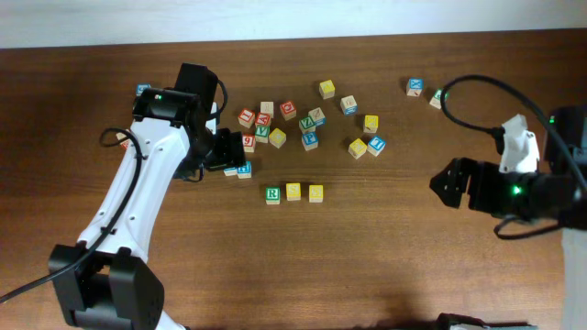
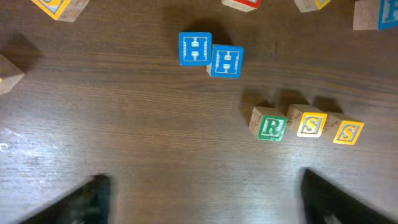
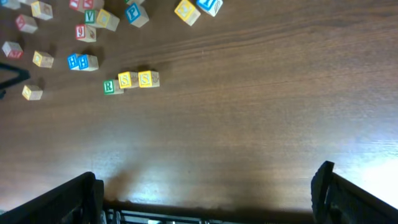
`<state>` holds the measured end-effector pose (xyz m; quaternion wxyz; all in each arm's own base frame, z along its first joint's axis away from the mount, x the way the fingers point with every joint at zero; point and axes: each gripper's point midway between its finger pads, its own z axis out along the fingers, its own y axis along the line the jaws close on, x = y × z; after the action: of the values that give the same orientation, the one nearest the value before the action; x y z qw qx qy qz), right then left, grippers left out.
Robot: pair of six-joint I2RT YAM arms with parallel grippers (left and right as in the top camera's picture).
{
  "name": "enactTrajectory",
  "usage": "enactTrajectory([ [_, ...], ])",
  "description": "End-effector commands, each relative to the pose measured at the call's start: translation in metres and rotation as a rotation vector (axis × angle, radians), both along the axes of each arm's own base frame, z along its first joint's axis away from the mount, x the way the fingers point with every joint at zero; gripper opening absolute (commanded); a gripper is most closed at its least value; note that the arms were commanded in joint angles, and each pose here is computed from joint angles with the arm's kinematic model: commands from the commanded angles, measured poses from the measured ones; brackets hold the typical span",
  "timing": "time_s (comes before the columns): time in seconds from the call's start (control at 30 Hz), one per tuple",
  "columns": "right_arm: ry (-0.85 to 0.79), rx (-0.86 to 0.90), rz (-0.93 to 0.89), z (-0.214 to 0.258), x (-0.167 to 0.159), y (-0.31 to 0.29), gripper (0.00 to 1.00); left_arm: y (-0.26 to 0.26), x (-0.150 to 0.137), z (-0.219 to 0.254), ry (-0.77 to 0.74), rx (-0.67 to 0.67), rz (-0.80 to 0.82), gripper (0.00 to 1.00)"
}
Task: Spell out RSS
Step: 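Bring both grippers to the R-S-S row and nudge blocks into line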
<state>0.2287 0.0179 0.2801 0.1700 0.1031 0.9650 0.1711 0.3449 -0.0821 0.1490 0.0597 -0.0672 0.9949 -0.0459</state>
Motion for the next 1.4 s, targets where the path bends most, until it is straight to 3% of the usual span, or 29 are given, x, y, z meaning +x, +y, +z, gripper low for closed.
enactTrajectory([
  [0.0,0.083,0.045,0.011,-0.027,0.007,0.005,0.95,0.001,0.0,0.0,0.0,-0.002,0.033,0.55],
  [0.03,0.101,0.048,0.029,-0.045,0.012,0.009,0.87,0.004,0.001,-0.001,-0.008,0.016,0.035,0.36],
  [0.07,0.118,0.051,0.055,-0.064,0.017,0.014,0.6,0.004,0.003,-0.004,-0.015,0.022,0.035,0.29],
  [0.1,0.134,0.068,0.094,-0.082,0.021,0.025,0.26,0.004,0.003,-0.01,-0.012,0.022,0.035,0.18],
  [0.13,0.145,0.08,0.116,-0.093,0.024,0.033,0.15,0.005,0.001,-0.016,-0.006,0.022,0.036,0.07],
  [0.17,0.158,0.085,0.131,-0.108,0.029,0.043,0.13,0.004,-0.001,-0.023,0.003,0.021,0.039,0.0],
  [0.2,0.174,0.086,0.164,-0.127,0.037,0.058,0.05,0.005,-0.004,-0.033,0.015,0.021,0.054,0.0],
  [0.33,0.264,-0.047,0.088,-0.187,0.07,0.08,0.04,-0.001,-0.015,-0.071,0.04,-0.007,0.046,0.0],
  [0.57,0.205,-0.022,0.176,-0.212,0.095,0.117,0.04,-0.022,-0.013,-0.101,-0.017,-0.051,-0.003,0.0],
  [0.63,0.199,-0.025,0.208,-0.221,0.097,0.133,0.04,-0.026,-0.015,-0.102,-0.009,-0.053,0.014,0.0],
  [0.73,0.269,-0.05,0.09,-0.246,0.099,0.133,0.04,-0.034,-0.015,-0.11,-0.007,-0.058,0.021,0.0],
  [0.9,0.351,-0.018,0.122,-0.272,0.089,0.146,0.04,-0.051,-0.021,-0.135,0.068,-0.115,0.001,0.0],
  [1.37,0.306,0.016,0.165,-0.282,0.092,0.186,0.04,-0.077,-0.017,-0.145,0.071,-0.192,0.001,0.0],
])
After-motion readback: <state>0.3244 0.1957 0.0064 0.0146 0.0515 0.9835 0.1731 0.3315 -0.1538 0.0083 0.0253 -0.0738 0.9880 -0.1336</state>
